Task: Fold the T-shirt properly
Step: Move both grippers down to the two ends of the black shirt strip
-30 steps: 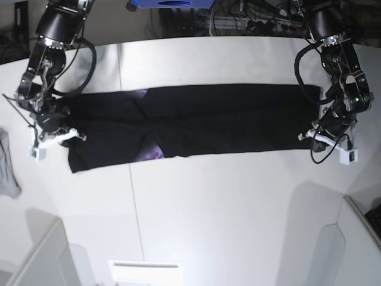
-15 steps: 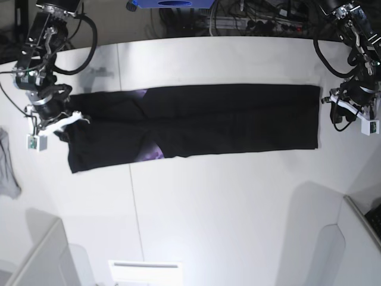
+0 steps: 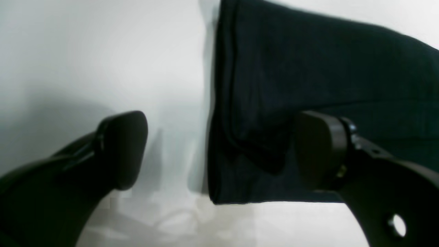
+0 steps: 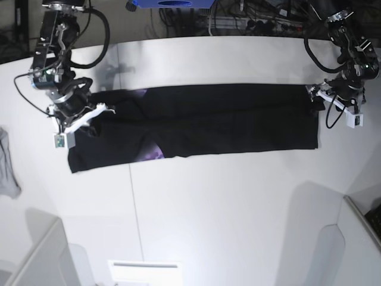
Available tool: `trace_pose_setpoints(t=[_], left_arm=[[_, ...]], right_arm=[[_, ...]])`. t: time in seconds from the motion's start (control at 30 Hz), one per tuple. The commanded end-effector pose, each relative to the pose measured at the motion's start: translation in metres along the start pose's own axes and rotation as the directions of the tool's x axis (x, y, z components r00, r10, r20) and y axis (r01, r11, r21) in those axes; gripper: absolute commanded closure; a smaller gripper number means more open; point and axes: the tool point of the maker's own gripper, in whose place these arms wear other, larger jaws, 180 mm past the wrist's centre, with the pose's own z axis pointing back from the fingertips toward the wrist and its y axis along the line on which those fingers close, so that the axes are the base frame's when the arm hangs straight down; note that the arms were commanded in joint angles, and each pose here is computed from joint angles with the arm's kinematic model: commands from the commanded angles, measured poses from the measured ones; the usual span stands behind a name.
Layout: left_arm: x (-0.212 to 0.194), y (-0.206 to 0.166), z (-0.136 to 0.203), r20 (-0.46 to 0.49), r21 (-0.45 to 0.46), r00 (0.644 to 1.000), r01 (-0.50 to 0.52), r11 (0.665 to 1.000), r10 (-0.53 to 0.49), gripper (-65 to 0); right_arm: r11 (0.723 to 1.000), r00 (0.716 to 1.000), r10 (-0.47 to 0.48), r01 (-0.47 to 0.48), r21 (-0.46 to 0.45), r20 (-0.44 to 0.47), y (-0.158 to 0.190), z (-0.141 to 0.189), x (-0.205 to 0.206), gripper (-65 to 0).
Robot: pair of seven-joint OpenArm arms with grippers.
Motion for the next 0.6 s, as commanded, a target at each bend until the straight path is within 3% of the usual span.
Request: trace_pose_setpoints(t=[0.0, 0.3, 0.47, 0.57], left_arm=[[0.01, -0.003, -0.002, 0.036, -0.016, 0.999, 0.007, 1.0, -0.007, -65.0], [-0.018, -0.014, -0.028, -0.023, -0.068, 0.999, -0.039, 0.997, 0.038, -65.0], [-0.017, -0.014, -0.029, -0.02, -0.07, 0.999, -0.041, 0.997, 0.04, -33.7], [-0.016, -0.012, -0.028, -0.016, -0.065, 0.999, -0.045, 0.997, 0.044, -19.3]], right_arm=[[1.0, 0.999, 0.015, -0.015, 0.004, 0.046, 0.001, 0.004, 0.012, 0.0], [1.0, 0.999, 0.017, -0.017, 0.011, 0.03, 0.004, 0.004, 0.006, 0.0], [1.0, 0.999, 0.017, -0.017, 0.011, 0.03, 0.004, 0.004, 0.006, 0.0], [1.0, 0.999, 0.016, -0.016, 0.009, 0.031, 0.003, 0.004, 0.006, 0.0]])
